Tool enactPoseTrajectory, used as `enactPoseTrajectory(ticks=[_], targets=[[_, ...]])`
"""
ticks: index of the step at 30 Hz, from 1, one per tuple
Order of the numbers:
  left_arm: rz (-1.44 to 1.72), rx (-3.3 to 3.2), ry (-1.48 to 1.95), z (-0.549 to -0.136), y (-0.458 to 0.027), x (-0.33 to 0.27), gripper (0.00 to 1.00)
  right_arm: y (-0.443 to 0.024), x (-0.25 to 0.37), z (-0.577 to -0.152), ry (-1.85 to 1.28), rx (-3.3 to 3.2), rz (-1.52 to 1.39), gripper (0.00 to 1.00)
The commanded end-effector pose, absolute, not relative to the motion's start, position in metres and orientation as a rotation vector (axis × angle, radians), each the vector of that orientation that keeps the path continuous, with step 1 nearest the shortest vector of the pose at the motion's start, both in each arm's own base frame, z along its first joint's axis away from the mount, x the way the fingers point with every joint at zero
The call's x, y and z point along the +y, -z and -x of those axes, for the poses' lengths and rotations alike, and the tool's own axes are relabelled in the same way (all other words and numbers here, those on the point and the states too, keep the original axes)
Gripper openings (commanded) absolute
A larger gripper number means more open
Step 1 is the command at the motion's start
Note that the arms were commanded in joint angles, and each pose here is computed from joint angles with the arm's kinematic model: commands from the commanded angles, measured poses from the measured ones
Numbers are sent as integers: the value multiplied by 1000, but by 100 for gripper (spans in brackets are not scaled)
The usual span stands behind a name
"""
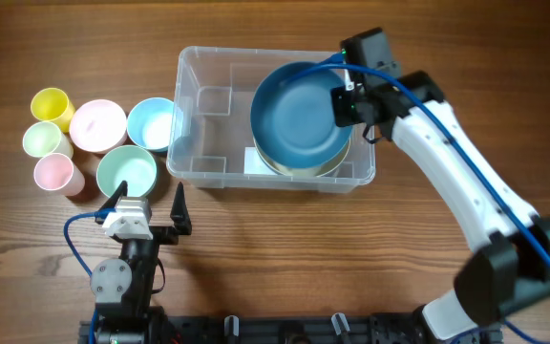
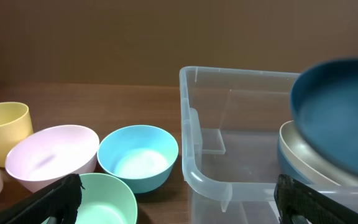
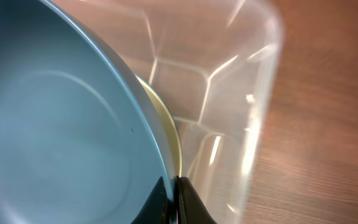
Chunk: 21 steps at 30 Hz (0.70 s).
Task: Pack container
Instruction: 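Lift the teal bowl and lower it onto the plate in the box, then release the bowl and retract the right gripper to the right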
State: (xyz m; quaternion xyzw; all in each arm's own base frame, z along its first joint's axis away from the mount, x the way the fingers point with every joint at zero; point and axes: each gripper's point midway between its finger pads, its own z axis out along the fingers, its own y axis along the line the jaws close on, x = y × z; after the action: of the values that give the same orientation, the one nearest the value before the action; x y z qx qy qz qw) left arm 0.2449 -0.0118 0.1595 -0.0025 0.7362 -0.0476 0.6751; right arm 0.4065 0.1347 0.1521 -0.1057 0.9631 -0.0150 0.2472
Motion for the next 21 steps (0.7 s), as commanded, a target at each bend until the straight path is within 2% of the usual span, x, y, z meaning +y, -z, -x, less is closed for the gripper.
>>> enactPoseTrajectory(ticks=[1,5,6,8,10,15,21], targets=[[-18,1653,107,-245,-158,-14,100,-132,144,-411,15,2672,304,4],[-19,1653,106,-245,-158,-14,100,-120,144,-410,29,2701,315,5],[-18,1653,106,-245,-158,-14,100,-120,144,-410,30,2702,315,12],[-18,1653,107,-245,-158,-14,100,-120,143,-410,36,2699,326,32],[-18,1653,107,-245,-158,-14,100,-120,143,-411,42,2696,353,39],[-18,1653,107,-245,-158,-14,100,-133,144,-412,46,2655,412,45],[-18,1653,107,-245,-158,-14,100,-192,141,-410,4,2527,342,46]])
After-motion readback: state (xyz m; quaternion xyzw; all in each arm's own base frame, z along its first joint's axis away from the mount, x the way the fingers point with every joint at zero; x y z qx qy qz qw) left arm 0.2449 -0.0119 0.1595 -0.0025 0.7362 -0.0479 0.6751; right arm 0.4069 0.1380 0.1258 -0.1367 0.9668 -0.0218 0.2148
